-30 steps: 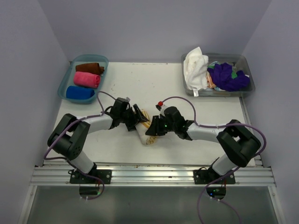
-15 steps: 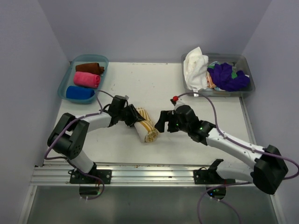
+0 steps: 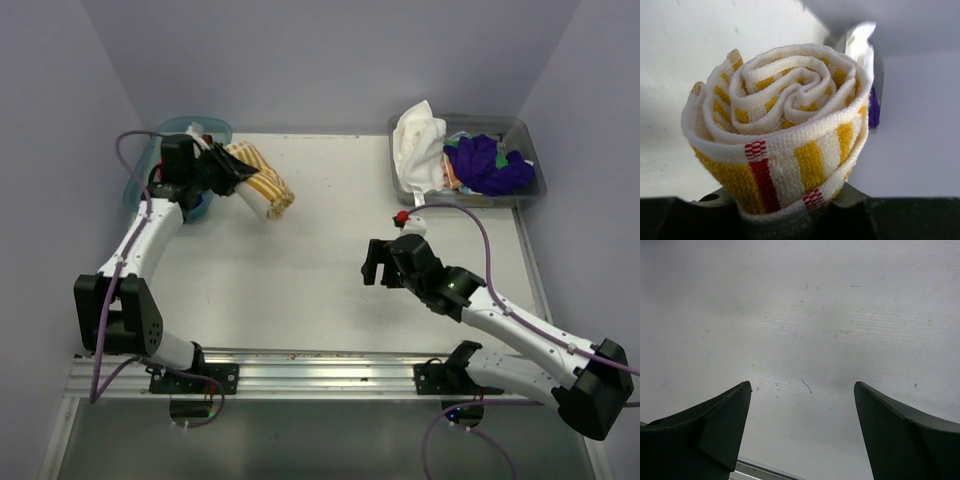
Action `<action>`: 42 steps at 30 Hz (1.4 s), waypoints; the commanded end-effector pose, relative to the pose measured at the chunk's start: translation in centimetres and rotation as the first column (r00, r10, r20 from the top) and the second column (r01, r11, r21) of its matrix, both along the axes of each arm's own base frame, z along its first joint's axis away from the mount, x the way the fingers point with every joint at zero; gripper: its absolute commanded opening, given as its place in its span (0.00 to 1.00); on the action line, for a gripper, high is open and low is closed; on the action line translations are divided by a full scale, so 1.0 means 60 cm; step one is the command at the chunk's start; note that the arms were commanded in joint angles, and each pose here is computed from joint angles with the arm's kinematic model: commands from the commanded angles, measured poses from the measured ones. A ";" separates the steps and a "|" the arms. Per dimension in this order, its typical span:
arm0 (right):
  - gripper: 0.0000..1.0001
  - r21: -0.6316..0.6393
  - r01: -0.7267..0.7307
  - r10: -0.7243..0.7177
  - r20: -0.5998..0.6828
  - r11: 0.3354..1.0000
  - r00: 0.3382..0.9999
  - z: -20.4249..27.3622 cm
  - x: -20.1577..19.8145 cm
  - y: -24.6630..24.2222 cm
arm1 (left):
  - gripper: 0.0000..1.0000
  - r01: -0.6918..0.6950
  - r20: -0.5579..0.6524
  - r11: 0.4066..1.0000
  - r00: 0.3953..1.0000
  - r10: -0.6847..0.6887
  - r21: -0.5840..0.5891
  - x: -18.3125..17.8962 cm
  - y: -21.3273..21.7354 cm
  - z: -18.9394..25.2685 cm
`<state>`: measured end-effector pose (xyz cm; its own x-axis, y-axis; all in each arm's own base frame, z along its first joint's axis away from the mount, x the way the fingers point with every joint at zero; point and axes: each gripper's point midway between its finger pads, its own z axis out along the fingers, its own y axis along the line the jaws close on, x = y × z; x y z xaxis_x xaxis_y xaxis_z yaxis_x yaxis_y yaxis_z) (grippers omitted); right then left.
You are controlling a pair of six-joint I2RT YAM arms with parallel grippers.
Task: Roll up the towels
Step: Place the rolled towel into the container
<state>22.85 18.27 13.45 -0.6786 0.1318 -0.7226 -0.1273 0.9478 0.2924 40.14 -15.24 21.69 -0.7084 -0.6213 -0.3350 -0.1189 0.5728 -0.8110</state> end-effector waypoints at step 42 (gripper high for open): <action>0.87 -0.047 -0.084 0.075 -0.166 0.995 0.983 -0.060 0.043 0.085 | 0.27 -0.427 0.201 0.847 0.843 0.499 -0.316 0.489 0.420 -0.053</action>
<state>24.11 22.20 7.87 -0.8252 0.0107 -0.5647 -0.1429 0.9634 0.2270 68.57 9.96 15.96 -0.2444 -0.9416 -0.2318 -0.1543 0.2737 -0.9493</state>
